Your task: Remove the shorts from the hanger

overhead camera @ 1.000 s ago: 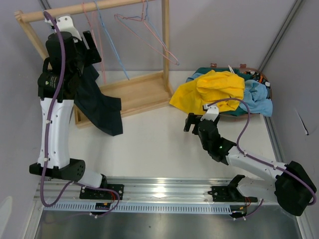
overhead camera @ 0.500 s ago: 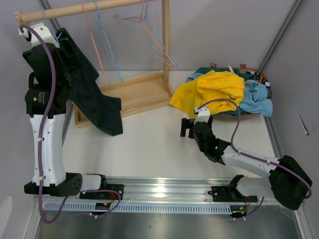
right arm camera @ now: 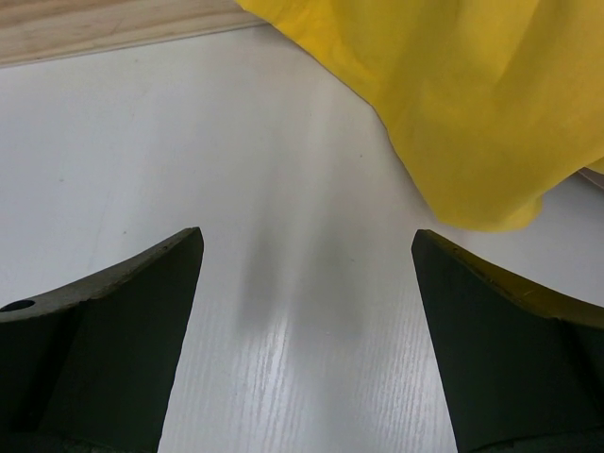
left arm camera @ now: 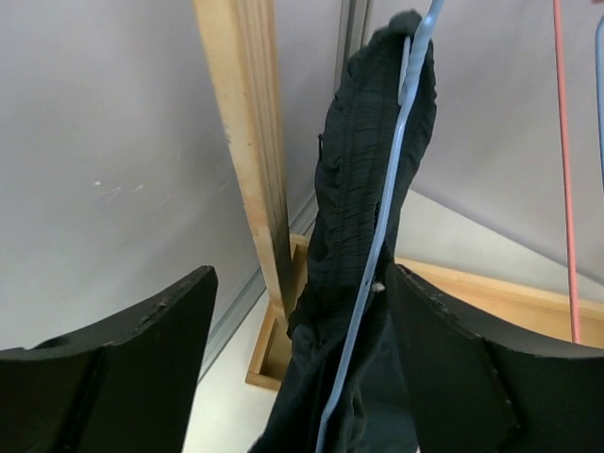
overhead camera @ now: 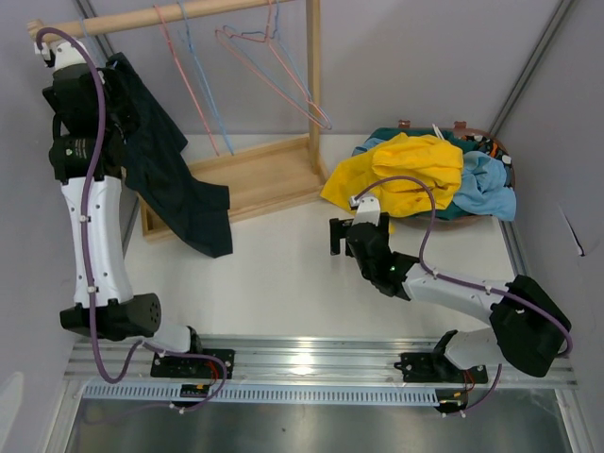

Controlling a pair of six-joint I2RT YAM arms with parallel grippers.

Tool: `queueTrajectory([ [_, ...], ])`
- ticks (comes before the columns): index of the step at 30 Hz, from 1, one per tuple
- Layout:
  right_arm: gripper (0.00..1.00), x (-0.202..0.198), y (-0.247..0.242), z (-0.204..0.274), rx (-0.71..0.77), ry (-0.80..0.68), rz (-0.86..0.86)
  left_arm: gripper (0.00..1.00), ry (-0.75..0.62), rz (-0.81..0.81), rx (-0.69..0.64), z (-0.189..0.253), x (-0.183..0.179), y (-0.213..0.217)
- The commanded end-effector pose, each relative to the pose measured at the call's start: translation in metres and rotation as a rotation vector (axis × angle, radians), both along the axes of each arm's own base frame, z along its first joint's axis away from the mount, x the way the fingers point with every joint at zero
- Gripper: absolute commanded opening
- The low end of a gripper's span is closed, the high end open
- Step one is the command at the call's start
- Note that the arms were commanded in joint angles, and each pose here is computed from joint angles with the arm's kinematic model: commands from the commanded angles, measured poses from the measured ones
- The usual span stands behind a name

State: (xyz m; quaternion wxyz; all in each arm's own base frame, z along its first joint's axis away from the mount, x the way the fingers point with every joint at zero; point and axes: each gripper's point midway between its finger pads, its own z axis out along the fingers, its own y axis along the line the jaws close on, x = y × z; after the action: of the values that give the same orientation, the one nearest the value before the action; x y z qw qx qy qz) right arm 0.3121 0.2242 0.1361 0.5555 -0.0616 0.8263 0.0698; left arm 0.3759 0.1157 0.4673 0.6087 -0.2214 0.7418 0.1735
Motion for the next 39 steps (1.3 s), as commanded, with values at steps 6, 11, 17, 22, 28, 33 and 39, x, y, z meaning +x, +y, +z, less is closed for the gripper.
queueTrajectory([
  [6,0.99,0.007,0.009,0.011,-0.043,-0.027,-0.039,0.65,0.038,-0.098,-0.073,-0.019,0.035,-0.004],
  [11,0.99,0.008,0.013,0.009,-0.06,-0.021,-0.03,0.0,0.037,-0.097,-0.113,-0.016,0.05,-0.005],
  [17,0.99,0.007,0.016,0.007,-0.062,-0.018,-0.017,0.0,-0.073,-0.189,-0.122,0.02,0.038,-0.024],
  [22,0.99,0.006,0.016,0.009,-0.056,-0.027,-0.01,0.0,-0.142,-0.293,-0.091,0.06,0.026,-0.056],
  [28,0.99,0.002,0.014,0.013,-0.037,-0.047,-0.004,0.0,-0.203,-0.33,-0.049,0.088,0.006,-0.081],
  [33,1.0,-0.003,0.017,0.02,-0.036,-0.067,0.017,0.0,-0.106,-0.347,-0.083,0.051,-0.002,-0.097],
  [39,0.99,-0.049,0.073,0.071,-0.043,-0.17,0.197,0.0,-0.022,-0.292,-0.092,-0.017,-0.039,-0.091],
])
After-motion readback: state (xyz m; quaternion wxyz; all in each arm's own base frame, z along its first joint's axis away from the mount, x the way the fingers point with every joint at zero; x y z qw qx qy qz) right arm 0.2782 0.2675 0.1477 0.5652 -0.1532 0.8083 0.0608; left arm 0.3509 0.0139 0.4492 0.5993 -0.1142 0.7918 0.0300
